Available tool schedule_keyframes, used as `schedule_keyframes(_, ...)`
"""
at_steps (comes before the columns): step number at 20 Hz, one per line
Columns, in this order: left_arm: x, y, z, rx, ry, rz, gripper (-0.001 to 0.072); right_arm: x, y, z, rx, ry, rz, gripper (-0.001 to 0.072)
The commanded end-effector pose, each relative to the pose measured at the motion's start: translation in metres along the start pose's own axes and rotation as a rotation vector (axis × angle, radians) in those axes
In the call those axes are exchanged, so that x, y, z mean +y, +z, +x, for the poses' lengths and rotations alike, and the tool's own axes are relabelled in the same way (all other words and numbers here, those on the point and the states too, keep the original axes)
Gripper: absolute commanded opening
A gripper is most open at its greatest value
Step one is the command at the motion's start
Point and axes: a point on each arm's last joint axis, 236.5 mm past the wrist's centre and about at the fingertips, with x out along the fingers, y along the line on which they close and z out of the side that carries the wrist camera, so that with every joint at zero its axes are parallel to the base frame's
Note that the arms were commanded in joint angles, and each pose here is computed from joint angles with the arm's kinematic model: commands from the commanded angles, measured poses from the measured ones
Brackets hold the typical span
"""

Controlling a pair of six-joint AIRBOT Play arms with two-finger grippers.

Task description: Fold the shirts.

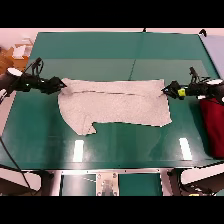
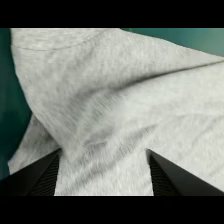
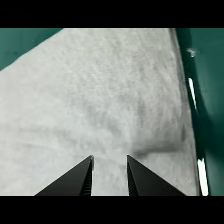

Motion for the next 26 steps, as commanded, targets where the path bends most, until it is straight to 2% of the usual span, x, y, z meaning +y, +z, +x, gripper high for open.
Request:
schedule_keyframes(1, -0.014, -0.022, -0.021, 0.129, -0.073, -0.050, 0.0618, 0.012, -0.004, -0.037, 0.025, 0.040, 0.006, 0.0263)
schedule_keyframes(6, -0.016, -0.092, -0.057, 0.347, -0.157, -0.225, 0.0617, 0.005, -0.039, -0.088, -0.035, 0.034, 0.068, 0.0262)
schedule_keyframes(10, -0.016, -0.163, -0.064, 0.272, -0.096, -0.283, 0.0617, -0.013, -0.109, -0.093, -0.080, 0.002, 0.187, 0.0260)
schedule_keyframes(13, -0.015, -0.216, -0.060, 0.226, -0.048, -0.352, 0.0613, -0.028, -0.142, -0.084, -0.148, -0.058, 0.205, 0.0261)
schedule_keyframes(14, -0.011, -0.231, -0.057, 0.211, -0.030, -0.386, 0.0537, -0.032, -0.148, -0.081, -0.162, -0.068, 0.217, 0.0261)
schedule_keyframes(16, -0.012, -0.253, -0.046, 0.204, -0.048, -0.467, 0.0536, -0.039, -0.156, -0.075, -0.159, -0.080, 0.238, 0.0261)
schedule_keyframes(19, -0.015, -0.251, -0.030, 0.109, -0.118, -0.548, 0.0536, -0.038, -0.151, -0.075, -0.183, -0.073, 0.243, 0.0261)
schedule_keyframes(22, -0.010, -0.236, -0.026, 0.020, -0.125, -0.588, 0.0536, -0.034, -0.145, -0.076, -0.208, -0.055, 0.226, 0.0261)
schedule_keyframes(26, -0.020, -0.228, -0.003, -0.018, -0.105, -0.559, 0.0535, -0.037, -0.142, -0.077, -0.222, -0.063, 0.228, 0.0260)
